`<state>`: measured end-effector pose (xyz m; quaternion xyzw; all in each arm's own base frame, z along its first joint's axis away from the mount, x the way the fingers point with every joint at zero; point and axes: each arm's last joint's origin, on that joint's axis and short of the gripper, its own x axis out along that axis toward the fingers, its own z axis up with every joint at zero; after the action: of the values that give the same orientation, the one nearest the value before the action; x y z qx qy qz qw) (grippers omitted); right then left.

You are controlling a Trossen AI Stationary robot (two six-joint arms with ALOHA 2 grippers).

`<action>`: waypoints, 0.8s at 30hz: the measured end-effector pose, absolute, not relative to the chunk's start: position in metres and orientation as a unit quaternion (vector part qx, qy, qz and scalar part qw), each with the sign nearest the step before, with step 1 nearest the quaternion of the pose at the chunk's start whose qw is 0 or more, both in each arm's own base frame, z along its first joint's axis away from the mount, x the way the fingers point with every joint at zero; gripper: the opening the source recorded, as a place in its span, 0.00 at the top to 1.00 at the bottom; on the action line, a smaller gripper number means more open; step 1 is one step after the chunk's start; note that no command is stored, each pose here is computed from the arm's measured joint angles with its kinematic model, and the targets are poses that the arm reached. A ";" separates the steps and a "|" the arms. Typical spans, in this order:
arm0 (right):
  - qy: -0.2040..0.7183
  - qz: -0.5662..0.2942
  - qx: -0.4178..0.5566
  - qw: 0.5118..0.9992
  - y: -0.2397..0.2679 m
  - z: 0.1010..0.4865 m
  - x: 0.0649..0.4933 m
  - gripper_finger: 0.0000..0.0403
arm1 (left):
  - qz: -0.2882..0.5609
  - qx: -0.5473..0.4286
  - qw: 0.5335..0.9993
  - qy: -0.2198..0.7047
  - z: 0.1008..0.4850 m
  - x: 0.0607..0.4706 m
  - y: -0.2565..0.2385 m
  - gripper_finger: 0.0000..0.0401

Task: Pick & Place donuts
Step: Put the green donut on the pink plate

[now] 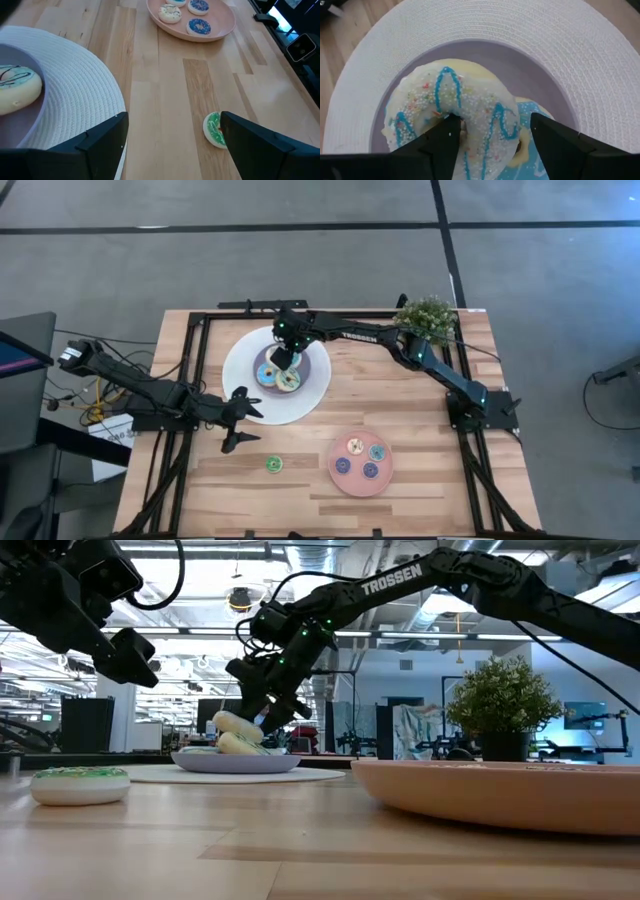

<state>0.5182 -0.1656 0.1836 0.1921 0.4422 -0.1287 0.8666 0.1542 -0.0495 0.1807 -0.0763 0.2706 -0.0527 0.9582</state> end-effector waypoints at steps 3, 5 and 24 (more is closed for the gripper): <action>0.439 -0.127 0.191 0.869 -0.166 0.184 0.519 0.42 | -0.052 -0.076 0.958 0.273 0.180 0.154 -0.049 0.23; 0.437 -0.125 0.190 0.870 -0.166 0.184 0.519 0.42 | -0.052 -0.076 0.958 0.273 0.180 0.154 -0.049 0.23; 0.441 -0.084 0.170 0.877 -0.161 0.184 0.521 0.42 | -0.052 -0.076 0.958 0.273 0.180 0.154 -0.049 0.23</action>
<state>0.5205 -0.1608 0.1844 0.1704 0.4407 -0.0838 0.8773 0.1539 -0.0495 0.1803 -0.0756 0.2728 -0.0523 0.9577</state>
